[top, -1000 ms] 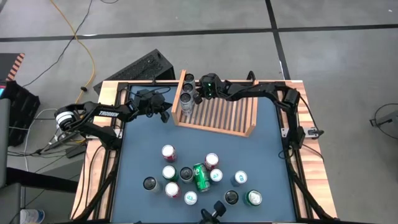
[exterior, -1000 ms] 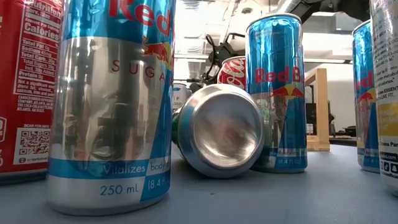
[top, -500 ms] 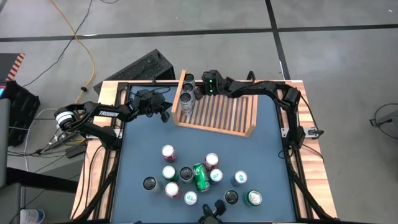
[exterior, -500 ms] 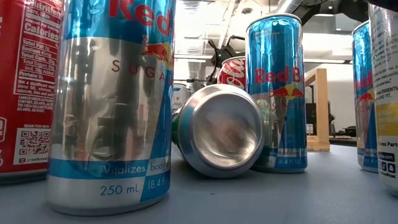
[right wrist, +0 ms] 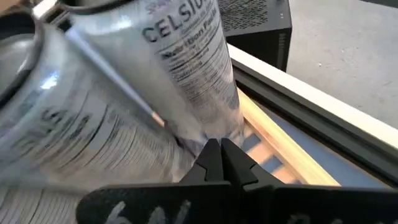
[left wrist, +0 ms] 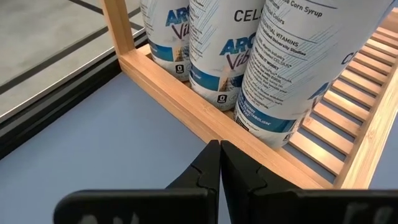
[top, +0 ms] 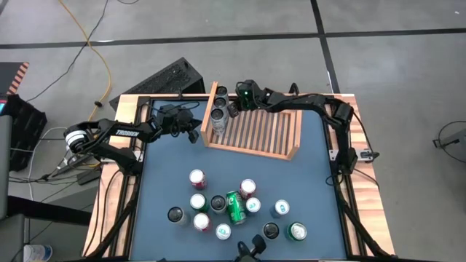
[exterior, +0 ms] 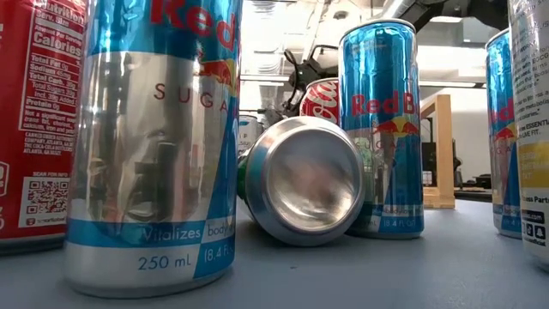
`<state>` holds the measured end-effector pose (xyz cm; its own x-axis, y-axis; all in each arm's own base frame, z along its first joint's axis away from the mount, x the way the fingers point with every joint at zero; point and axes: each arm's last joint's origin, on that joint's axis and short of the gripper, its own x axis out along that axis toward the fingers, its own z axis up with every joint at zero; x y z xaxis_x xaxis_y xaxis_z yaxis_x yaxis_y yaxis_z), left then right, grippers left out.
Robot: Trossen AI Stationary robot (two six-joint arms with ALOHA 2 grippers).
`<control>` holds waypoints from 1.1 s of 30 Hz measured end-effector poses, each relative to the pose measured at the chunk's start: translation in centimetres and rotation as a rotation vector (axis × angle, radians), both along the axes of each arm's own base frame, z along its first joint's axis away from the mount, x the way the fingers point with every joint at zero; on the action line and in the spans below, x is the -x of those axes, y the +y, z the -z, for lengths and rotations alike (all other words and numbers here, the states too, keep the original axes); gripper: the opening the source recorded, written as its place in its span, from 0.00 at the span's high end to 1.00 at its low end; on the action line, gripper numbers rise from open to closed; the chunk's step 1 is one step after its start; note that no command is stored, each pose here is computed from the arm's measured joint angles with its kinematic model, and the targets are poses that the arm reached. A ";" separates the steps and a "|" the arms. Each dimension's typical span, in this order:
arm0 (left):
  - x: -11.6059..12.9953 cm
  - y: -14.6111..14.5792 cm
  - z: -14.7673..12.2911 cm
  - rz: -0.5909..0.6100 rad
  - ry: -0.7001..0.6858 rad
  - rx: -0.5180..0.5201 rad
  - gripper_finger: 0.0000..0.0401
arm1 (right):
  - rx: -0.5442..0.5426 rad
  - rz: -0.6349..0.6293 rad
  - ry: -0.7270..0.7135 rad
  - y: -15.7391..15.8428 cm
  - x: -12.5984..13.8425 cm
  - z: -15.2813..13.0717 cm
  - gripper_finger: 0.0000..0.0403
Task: Place canned beverage on shelf
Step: Adjust the white blue soda cans on the shelf, then put the white yellow soda can on the shelf
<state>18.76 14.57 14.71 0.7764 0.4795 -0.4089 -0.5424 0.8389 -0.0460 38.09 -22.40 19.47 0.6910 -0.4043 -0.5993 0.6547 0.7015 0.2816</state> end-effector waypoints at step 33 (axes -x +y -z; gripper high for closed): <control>2.7 -3.6 -4.3 0.413 -0.054 0.023 0.56 | -0.130 -0.739 0.345 30.4 13.2 -15.3 0.55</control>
